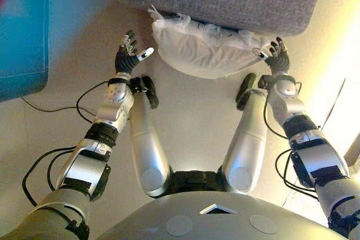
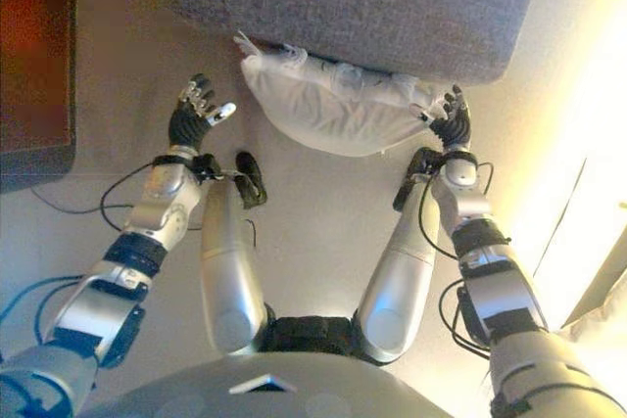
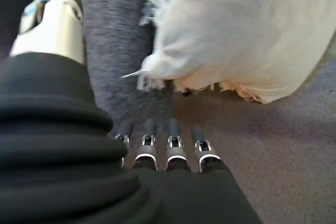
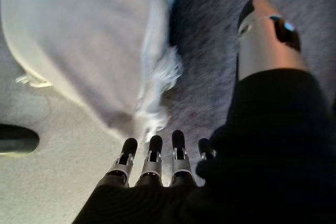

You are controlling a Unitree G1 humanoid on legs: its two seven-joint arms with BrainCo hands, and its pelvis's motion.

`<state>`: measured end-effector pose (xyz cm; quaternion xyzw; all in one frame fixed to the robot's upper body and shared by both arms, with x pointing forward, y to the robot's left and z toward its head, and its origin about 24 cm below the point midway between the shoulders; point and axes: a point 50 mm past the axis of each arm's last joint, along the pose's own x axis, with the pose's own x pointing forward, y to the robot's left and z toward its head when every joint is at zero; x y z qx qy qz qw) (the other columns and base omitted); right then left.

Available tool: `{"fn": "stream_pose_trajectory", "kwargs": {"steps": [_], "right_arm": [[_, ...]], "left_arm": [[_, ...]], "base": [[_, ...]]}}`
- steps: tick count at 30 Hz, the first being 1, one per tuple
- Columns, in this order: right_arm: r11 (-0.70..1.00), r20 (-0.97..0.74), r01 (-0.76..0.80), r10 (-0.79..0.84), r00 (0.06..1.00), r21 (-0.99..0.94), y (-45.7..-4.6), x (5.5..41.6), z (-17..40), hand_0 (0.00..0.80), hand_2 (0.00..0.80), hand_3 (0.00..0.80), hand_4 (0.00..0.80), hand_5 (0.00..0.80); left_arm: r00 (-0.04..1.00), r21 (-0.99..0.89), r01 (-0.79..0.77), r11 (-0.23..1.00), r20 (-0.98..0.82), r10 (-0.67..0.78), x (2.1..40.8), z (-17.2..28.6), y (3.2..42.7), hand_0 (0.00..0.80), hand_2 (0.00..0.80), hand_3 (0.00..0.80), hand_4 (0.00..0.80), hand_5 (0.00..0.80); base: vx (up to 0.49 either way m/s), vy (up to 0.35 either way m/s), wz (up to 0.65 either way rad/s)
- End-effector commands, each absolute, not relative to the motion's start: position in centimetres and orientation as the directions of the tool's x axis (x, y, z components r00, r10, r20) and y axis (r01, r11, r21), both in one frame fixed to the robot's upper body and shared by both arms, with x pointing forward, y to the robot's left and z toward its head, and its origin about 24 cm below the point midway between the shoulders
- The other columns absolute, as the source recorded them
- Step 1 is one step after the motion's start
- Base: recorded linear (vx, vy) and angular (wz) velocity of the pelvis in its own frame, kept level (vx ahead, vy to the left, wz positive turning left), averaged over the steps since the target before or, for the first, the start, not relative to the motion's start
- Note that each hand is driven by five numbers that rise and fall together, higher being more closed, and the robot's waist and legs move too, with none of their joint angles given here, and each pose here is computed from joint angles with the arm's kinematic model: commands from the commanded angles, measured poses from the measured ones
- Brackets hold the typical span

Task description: Pick up the cushion and take it to the sofa

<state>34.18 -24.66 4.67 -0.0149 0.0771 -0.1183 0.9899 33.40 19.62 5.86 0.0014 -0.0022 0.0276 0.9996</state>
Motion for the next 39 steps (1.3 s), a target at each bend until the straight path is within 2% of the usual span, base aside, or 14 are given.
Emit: {"fn": "stream_pose_trajectory", "kwargs": {"steps": [1,5,12,18,20,27,33,39], "right_arm": [[0.976,-0.18,0.188,-0.205,0.962,-0.105,-26.6,33.6,4.6,0.0,0.0,0.0,0.0,0.0],[0.981,-0.209,0.134,-0.161,0.964,-0.14,-27.1,34.1,5.1,0.0,0.0,0.0,0.0,0.0],[0.979,-0.172,0.182,-0.196,0.966,-0.094,-27.6,34.7,6.5,0.0,0.0,0.0,0.0,0.0],[0.976,-0.119,0.218,-0.219,0.968,-0.024,-28.7,33.3,6.8,0.0,0.0,0.0,0.0,0.0],[0.979,-0.143,0.191,-0.199,0.969,-0.068,-29.0,32.7,6.3,0.0,0.0,0.0,0.0,0.0],[0.95,-0.325,-0.07,-0.034,0.945,-0.305,-29.6,32.4,4.7,0.0,0.0,0.0,0.0,0.0],[0.902,-0.327,-0.182,0.049,0.944,-0.391,-27.3,34.3,5.6,0.0,0.0,0.0,0.0,0.0],[0.861,-0.293,-0.209,0.073,0.953,-0.463,-25.2,36.2,7.2,0.0,0.0,0.0,0.0,0.0]], "left_arm": [[0.998,0.05,-0.058,0.997,0.037,0.056,34.2,7.0,20.0,0.0,0.0,0.0,0.0,0.0],[0.999,0.029,-0.036,0.999,0.007,0.036,35.0,7.6,20.6,0.0,0.0,0.0,0.0,0.0],[0.997,0.009,-0.04,0.999,-0.073,0.04,36.2,8.3,21.9,0.0,0.0,0.0,0.0,0.0],[0.994,0.03,-0.038,0.999,-0.099,0.041,36.2,8.5,22.9,0.0,0.0,0.0,0.0,0.0],[0.993,0.042,-0.032,0.999,-0.112,0.036,36.1,8.5,23.2,0.0,0.0,0.0,0.0,0.0],[0.986,0.127,-0.051,0.991,-0.149,0.07,36.9,9.5,24.5,0.0,0.0,0.0,0.0,0.0],[0.988,0.145,-0.05,0.988,-0.135,0.07,37.7,10.0,23.7,0.0,0.0,0.0,0.0,0.0],[0.99,0.174,-0.052,0.983,-0.121,0.073,38.6,11.1,22.9,0.0,0.0,0.0,0.0,0.0]], "base": [[0.025,0.006,-0.08],[0.046,-0.009,-0.03],[0.06,0.006,-0.01],[0.047,0.03,-0.05],[0.034,0.021,-0.04],[0.005,-0.001,-0.01],[-0.006,-0.002,0.0],[-0.014,-0.01,0.08]]}}
